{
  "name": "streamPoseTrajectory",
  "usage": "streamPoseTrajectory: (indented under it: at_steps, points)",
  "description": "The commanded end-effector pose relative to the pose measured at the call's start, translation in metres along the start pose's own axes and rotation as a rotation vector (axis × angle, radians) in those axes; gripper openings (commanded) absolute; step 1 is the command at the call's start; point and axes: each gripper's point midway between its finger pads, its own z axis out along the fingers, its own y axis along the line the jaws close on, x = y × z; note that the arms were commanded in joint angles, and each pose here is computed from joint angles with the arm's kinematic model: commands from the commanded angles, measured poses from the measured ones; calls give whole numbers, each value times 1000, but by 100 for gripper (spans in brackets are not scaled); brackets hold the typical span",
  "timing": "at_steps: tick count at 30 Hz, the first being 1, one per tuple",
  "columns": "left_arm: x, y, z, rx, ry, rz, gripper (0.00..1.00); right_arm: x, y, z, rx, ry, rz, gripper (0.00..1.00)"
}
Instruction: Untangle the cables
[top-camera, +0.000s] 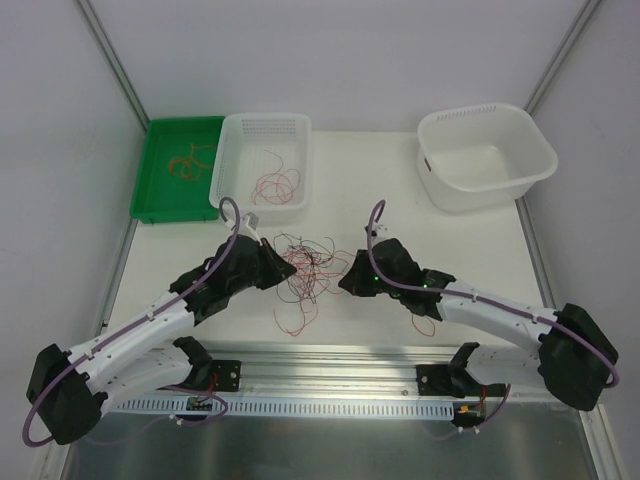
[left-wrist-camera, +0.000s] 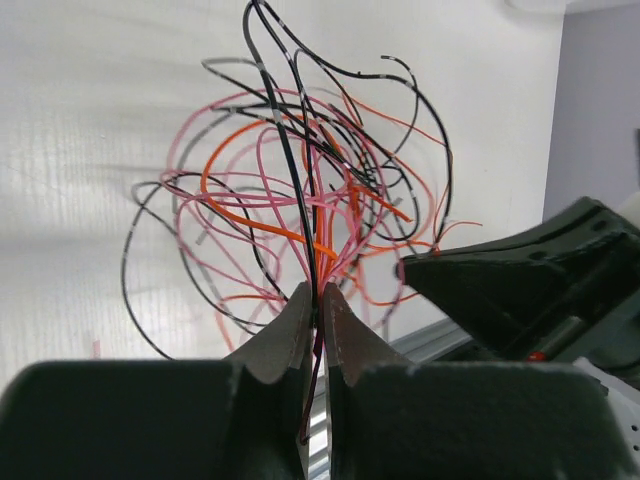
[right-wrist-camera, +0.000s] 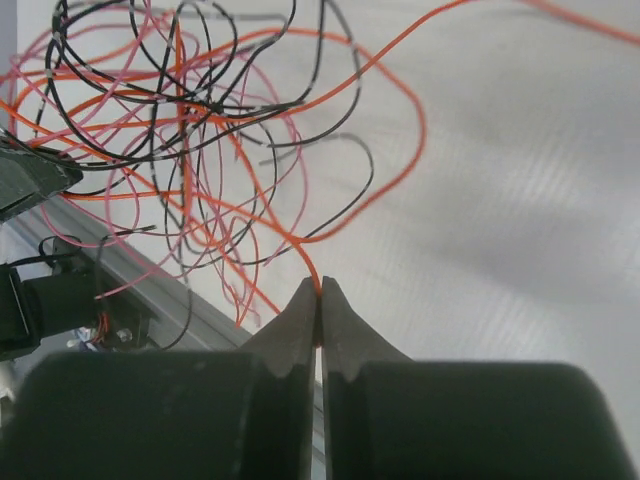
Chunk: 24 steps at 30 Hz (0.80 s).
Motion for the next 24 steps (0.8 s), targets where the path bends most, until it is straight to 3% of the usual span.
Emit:
streamPoseTrajectory:
  at_steps: [1, 4, 7, 13, 19, 23, 24]
  points:
    - [-16, 13, -3, -33, -92, 35, 1, -36, -18, -32, 137, -118, -80, 1]
    - [-18, 34, -2, -88, -91, 32, 4, -46, -56, -64, 291, -147, -106, 1]
    - [-16, 51, -1, -117, -77, 3, 6, -63, -63, -95, 315, -202, -148, 1]
    - [-2, 52, 1, -95, -6, 14, 17, -67, -48, -110, 270, -159, -256, 1]
    - [11, 69, -2, -132, 30, 21, 17, -85, -40, -136, 293, -208, -298, 1]
    - [14, 62, -3, -107, 65, 42, 45, -91, -14, -149, 194, -200, -343, 1]
    - [9, 49, -4, -73, 69, 68, 61, -90, -8, -151, 172, -196, -353, 1]
